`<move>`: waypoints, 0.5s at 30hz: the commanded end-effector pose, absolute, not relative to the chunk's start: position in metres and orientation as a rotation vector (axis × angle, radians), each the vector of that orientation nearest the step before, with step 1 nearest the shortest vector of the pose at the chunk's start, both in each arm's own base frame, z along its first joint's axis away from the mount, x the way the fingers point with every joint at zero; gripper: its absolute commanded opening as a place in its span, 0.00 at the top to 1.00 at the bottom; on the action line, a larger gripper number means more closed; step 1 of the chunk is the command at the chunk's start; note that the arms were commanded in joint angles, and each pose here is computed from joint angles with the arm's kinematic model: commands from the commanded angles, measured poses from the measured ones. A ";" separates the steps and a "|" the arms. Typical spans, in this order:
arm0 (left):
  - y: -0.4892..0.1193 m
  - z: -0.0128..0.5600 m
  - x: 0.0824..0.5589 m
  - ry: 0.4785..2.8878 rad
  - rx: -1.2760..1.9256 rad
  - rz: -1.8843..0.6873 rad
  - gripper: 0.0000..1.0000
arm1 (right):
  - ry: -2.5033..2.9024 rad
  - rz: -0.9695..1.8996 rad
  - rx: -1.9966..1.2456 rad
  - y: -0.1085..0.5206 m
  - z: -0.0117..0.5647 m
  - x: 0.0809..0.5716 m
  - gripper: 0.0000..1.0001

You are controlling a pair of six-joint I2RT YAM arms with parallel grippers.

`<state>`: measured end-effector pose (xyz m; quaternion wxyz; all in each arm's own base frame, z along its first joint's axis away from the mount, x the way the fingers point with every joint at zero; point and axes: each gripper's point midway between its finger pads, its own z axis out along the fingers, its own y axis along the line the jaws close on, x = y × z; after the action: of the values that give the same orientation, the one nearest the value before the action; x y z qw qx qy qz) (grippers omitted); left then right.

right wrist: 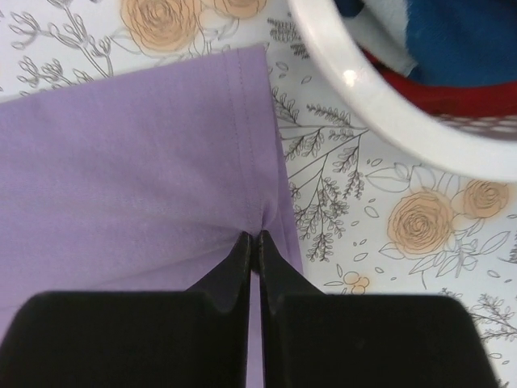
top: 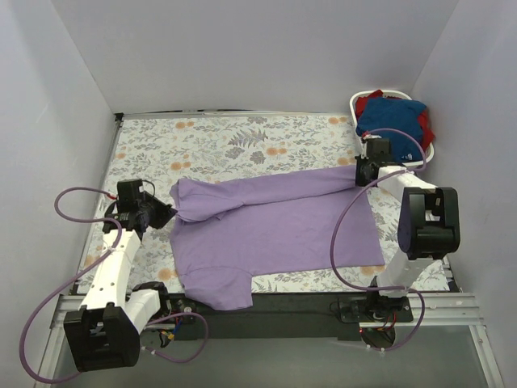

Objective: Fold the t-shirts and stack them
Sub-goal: Fold the tshirt

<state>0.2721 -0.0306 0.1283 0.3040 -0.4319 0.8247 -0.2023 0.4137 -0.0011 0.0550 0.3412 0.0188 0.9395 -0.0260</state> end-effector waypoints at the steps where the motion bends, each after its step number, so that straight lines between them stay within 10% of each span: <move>1: -0.038 0.123 0.262 2.197 -1.157 -0.593 1.00 | 2.506 -0.078 0.085 -0.005 0.040 0.407 0.93; 9: -0.052 0.122 0.257 2.226 -1.126 -0.689 1.00 | 2.477 0.027 0.030 0.033 0.079 0.402 0.50; 15: -0.071 0.140 0.258 2.229 -1.088 -0.831 1.00 | 2.340 0.117 -0.138 0.098 0.136 0.392 0.42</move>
<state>0.2568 -0.0564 0.1179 0.2583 -0.4181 0.8314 -0.2594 0.3839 0.0655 0.0798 0.3223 -0.0319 0.9460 0.0139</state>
